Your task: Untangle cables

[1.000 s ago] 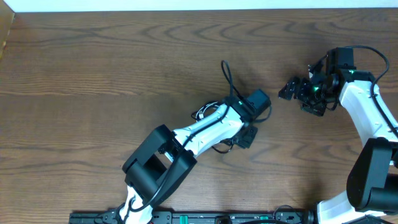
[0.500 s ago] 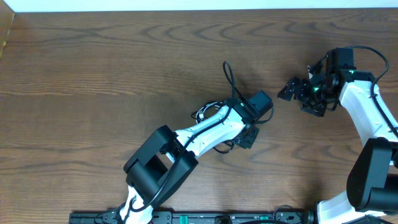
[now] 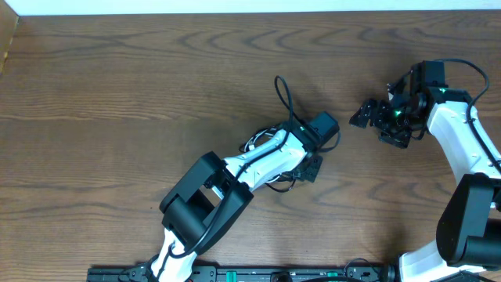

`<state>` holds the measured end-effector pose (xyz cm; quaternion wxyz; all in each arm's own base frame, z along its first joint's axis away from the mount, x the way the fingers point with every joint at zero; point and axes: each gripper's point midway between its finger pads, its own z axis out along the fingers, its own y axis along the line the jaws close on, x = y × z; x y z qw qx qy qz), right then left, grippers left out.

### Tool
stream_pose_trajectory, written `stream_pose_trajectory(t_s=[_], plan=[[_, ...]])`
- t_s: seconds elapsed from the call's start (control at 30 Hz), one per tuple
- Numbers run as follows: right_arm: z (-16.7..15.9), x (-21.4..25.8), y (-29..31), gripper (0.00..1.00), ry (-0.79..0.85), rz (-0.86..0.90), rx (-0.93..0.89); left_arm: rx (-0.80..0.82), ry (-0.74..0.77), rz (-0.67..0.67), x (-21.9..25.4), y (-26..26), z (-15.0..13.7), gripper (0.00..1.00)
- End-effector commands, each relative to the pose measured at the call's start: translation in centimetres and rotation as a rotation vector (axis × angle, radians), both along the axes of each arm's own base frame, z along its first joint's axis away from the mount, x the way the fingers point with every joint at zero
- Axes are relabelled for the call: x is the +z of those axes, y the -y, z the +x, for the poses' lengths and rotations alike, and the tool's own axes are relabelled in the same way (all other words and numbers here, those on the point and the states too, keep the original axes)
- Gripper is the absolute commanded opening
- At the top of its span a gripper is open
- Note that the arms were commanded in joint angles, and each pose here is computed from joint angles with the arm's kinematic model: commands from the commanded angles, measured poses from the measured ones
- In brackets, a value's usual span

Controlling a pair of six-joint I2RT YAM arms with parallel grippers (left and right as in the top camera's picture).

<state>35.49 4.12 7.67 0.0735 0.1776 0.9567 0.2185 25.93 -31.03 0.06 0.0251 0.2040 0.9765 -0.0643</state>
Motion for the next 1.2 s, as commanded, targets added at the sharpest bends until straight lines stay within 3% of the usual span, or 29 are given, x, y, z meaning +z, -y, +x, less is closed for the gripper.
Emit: stream_pose_trajectory(t_s=[0.0,0.23,0.33,0.47,0.67,0.93,1.17], plan=[[0.7,0.9,0.2,0.89,0.048,-0.011,0.012,0.025,0.038,-0.029,2.5,0.0,1.0,0.07],[1.8,1.5,-0.2,0.88,0.101,0.015,0.019,0.054,0.234,-0.241,13.8,0.3,3.0,0.08],[1.8,1.8,-0.8,0.72,0.106,0.052,0.028,0.062,0.3,-0.309,17.6,-0.3,3.0,0.07],[2.5,3.1,-2.9,0.69,0.158,0.148,0.07,0.086,0.38,-0.386,21.7,-1.4,3.3,0.08],[2.6,5.4,-6.8,0.74,0.232,0.27,0.172,0.156,0.484,-0.472,25.7,-3.6,5.5,0.08],[1.7,3.9,-9.6,0.73,0.177,0.161,0.189,0.251,0.636,-0.557,29.5,-6.1,9.6,0.07],[1.4,4.4,-12.2,0.74,0.223,0.18,0.286,0.266,0.677,-0.58,30.5,-6.5,10.6,0.08]])
